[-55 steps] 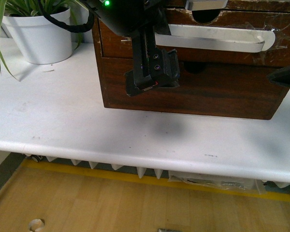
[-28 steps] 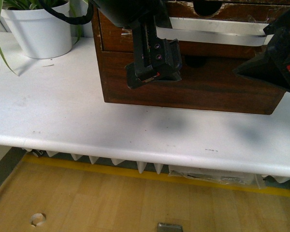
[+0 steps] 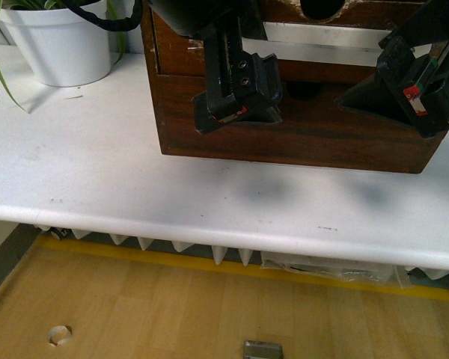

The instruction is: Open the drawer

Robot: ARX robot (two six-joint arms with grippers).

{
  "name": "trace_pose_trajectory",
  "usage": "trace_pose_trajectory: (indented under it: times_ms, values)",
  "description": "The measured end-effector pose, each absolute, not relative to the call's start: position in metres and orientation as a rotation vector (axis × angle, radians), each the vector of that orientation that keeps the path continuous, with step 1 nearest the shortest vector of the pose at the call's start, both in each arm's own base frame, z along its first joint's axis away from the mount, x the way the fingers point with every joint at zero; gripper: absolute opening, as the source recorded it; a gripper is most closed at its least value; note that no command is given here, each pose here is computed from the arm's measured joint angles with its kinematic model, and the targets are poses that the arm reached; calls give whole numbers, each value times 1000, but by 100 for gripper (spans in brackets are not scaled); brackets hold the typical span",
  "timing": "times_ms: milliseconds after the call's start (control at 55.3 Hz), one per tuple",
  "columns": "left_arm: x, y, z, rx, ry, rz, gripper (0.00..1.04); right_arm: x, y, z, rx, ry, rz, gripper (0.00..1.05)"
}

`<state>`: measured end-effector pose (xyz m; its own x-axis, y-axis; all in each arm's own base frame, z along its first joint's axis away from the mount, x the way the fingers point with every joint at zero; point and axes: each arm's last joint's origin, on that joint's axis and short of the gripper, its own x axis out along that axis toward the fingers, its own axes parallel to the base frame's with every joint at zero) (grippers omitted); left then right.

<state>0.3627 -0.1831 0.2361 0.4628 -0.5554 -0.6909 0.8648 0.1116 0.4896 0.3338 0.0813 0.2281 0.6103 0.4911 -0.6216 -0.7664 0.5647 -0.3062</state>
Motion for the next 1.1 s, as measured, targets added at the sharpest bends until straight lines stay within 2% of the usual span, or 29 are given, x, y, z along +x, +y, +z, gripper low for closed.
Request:
trace_pose_trajectory:
  times_ms: [289,669,1012,1102]
  values:
    - [357,-181,238,1035,396,-1119,99,327,82,232,-616,557,890,96]
    - [322,-169,246,1115,451,-1246,99,294,85,236,-665,586,1019,96]
    - [286,-161,245,1123,446,-1302,99,264,95,234,-676,616,1098,96]
    - [279,-158,242,1118,407,-1274,99,258,95,231,-666,606,1090,96]
